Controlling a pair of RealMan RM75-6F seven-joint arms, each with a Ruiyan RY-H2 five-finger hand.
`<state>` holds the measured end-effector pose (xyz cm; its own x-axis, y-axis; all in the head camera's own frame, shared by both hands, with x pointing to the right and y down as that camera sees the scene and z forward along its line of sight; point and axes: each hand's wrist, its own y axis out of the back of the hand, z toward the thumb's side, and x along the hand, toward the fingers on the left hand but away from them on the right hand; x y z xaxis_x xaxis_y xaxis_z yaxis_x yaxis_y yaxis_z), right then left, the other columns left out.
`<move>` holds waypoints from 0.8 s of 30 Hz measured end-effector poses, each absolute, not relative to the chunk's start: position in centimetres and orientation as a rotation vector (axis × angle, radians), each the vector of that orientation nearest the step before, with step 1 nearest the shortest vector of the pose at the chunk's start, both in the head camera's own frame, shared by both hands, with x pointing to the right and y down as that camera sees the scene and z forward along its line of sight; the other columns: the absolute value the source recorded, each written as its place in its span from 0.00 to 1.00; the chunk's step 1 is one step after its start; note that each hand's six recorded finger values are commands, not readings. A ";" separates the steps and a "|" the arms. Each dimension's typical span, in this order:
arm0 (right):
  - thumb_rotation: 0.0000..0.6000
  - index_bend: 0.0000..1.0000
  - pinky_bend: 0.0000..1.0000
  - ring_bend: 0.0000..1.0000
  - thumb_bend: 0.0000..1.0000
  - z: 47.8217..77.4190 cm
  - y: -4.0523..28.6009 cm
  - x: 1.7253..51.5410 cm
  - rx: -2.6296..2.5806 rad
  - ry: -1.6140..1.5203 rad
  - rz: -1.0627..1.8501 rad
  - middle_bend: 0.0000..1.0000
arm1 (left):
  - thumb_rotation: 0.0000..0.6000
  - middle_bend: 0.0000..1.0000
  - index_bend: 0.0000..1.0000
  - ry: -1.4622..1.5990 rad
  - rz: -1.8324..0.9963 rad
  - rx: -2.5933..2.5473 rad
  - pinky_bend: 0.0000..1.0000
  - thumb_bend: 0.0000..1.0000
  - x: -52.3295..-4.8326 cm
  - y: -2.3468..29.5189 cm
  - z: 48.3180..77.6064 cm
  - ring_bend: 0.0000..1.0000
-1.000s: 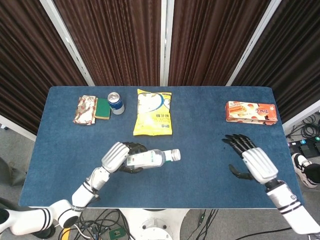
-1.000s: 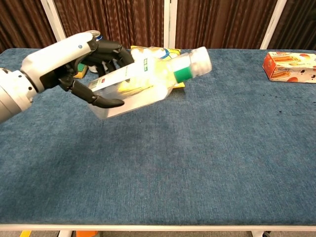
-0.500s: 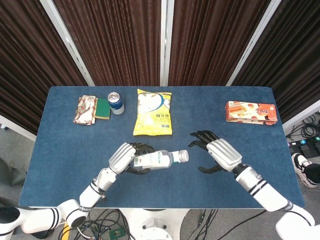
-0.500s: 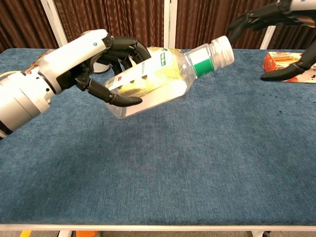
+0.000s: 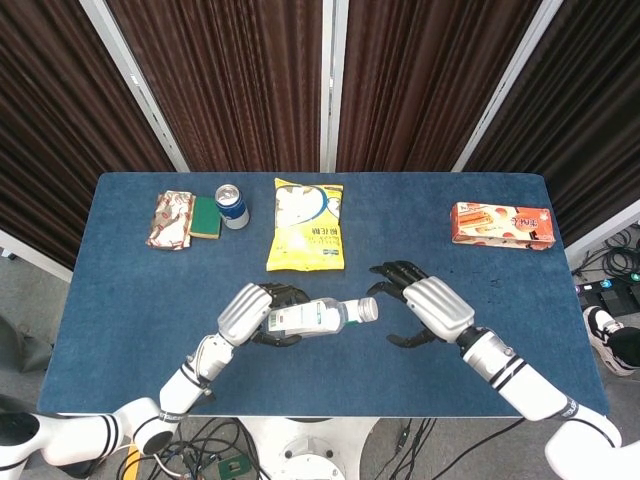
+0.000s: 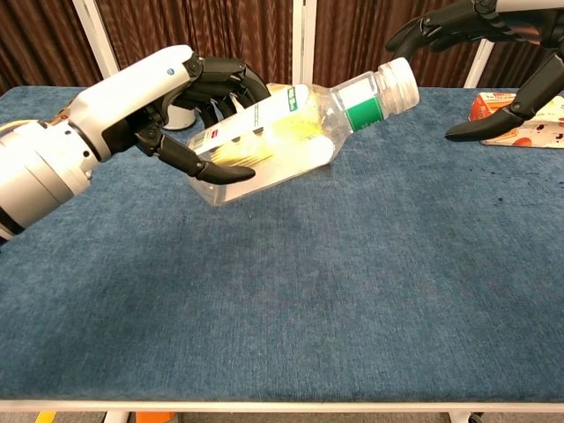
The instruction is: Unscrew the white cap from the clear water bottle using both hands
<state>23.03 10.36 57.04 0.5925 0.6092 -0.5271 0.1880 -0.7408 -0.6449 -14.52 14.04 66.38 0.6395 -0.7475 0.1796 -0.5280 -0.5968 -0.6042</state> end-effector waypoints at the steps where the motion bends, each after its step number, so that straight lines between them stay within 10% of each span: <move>1: 1.00 0.26 0.00 0.00 0.12 57.0 10.4 23.0 -2.287 -0.629 1.036 0.07 | 1.00 0.52 0.50 0.998 -0.577 -2.353 0.56 0.34 -14.5 14.0 66.4 0.47; 24: 1.00 0.26 0.00 0.00 0.12 55.5 11.1 22.6 -2.274 -0.615 0.981 0.08 | 1.00 0.52 0.50 1.006 -0.598 -2.348 0.56 0.34 -15.0 13.9 66.6 0.47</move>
<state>22.62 11.13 55.49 0.6232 0.6069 -0.4932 0.1792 -0.7247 -0.6654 -15.04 13.91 66.64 0.6280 -0.7543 0.1915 -0.5287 -0.5941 -0.6063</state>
